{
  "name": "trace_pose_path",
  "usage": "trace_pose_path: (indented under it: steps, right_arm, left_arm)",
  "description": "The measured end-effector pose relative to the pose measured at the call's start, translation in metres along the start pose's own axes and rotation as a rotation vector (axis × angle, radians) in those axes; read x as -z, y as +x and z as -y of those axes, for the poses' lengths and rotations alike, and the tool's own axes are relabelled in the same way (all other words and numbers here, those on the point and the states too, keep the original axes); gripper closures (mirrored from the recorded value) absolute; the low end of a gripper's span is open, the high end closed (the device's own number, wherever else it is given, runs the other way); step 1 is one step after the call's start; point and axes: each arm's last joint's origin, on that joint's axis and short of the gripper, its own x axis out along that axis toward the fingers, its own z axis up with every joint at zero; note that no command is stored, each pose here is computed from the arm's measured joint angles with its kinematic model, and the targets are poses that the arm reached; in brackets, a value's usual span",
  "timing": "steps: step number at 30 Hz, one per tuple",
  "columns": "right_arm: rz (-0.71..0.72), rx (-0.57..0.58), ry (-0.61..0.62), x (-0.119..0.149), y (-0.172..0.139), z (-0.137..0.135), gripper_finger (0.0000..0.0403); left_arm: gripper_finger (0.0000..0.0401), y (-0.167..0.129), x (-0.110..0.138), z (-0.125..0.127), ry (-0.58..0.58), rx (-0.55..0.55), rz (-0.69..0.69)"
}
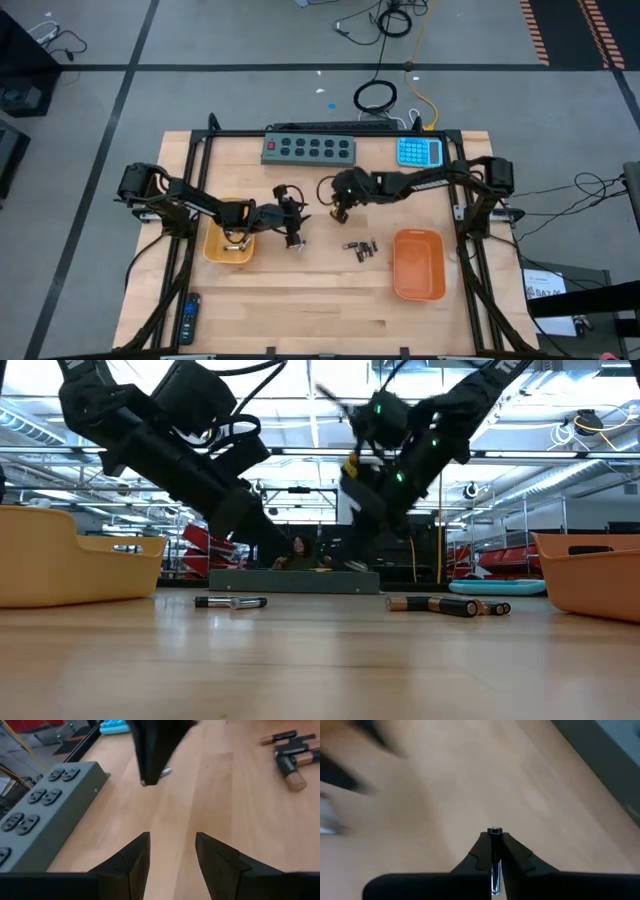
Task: Sort batteries
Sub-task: Put the silver battery into the yellow bin
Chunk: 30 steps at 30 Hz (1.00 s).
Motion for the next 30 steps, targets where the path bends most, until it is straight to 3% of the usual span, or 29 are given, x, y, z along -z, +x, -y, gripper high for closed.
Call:
trace_pose_path:
  steps: [6,10,17,19,30]
  right_arm:
    - [0.259,-0.172,-0.046,0.012,-0.014,-0.044,0.0402]
    - [0.472,-0.264,-0.031,0.025,-0.026,-0.062,0.0402]
    - [0.623,-0.206,-0.031,0.037,-0.035,-0.072,0.0403]
    - [0.656,-0.169,-0.054,0.037,-0.038,-0.075,0.0403]
    - [0.705,-0.202,-0.056,0.036,-0.044,-0.082,0.0403]
  left_arm:
    - [0.0235,0.0,-0.003,0.002,-0.143,0.095,0.027]
    - [0.0235,-0.001,-0.013,0.003,-0.199,0.179,0.125]
    - [0.0235,-0.004,-0.029,0.002,-0.252,0.234,0.291]
    - [0.0235,-0.004,-0.029,0.002,-0.254,0.241,0.292]
    - [0.0245,-0.006,-0.034,0.001,-0.31,0.255,0.342]
